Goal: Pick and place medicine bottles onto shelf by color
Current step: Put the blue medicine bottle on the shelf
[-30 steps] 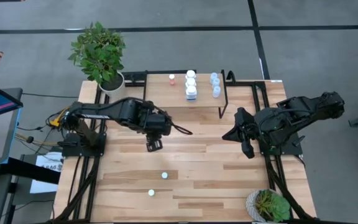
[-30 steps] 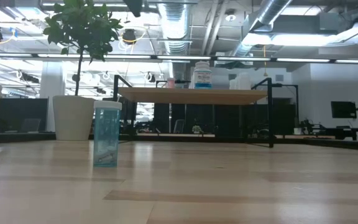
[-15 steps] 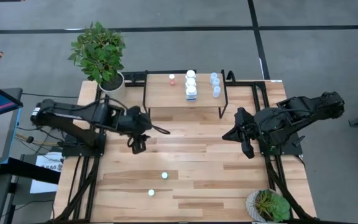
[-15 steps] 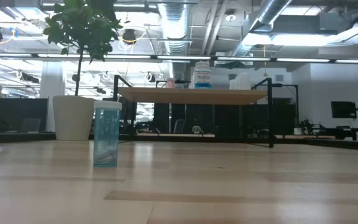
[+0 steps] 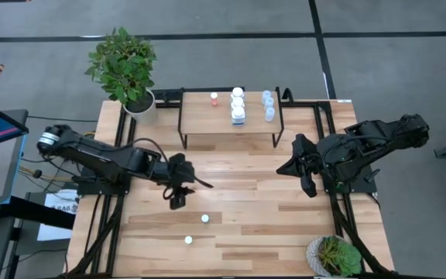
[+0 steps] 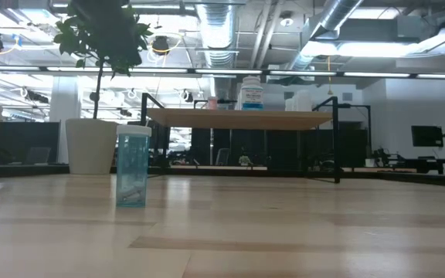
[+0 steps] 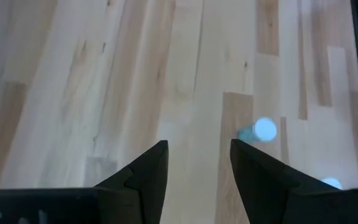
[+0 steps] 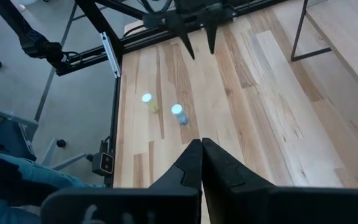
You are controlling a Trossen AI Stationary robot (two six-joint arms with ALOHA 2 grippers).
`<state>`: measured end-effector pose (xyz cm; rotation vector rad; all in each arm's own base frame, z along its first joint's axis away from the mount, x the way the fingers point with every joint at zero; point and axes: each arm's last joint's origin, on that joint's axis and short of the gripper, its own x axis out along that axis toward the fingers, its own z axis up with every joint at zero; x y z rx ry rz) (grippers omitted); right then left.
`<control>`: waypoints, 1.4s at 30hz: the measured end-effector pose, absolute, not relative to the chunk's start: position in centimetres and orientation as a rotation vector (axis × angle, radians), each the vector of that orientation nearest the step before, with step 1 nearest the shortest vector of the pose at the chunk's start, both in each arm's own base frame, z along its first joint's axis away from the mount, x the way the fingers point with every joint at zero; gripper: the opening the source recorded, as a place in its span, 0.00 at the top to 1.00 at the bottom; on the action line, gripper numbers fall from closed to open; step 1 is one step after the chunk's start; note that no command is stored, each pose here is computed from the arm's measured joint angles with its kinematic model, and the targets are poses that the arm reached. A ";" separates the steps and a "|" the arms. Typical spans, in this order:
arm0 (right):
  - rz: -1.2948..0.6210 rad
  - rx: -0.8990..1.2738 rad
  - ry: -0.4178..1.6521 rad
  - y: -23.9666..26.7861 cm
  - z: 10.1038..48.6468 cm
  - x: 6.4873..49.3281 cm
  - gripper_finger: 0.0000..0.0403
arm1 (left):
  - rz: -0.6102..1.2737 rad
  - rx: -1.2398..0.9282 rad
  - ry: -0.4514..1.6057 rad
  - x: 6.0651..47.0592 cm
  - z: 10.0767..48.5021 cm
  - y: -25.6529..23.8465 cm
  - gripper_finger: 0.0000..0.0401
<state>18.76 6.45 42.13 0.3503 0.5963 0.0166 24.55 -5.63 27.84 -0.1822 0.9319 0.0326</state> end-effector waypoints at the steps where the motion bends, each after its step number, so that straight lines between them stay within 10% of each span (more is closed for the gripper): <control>1: 0.017 0.350 0.596 6.4 42.1 18.8 0.94 | 0.030 -0.184 0.923 24.9 27.7 -5.7 0.60; 24: 0.016 0.350 0.598 6.4 42.1 18.7 0.94 | -0.143 -0.298 0.831 26.6 22.0 -6.2 0.60; 42: 0.018 0.352 0.593 6.5 42.2 18.8 0.94 | -0.284 0.067 0.855 26.4 20.3 -8.8 0.60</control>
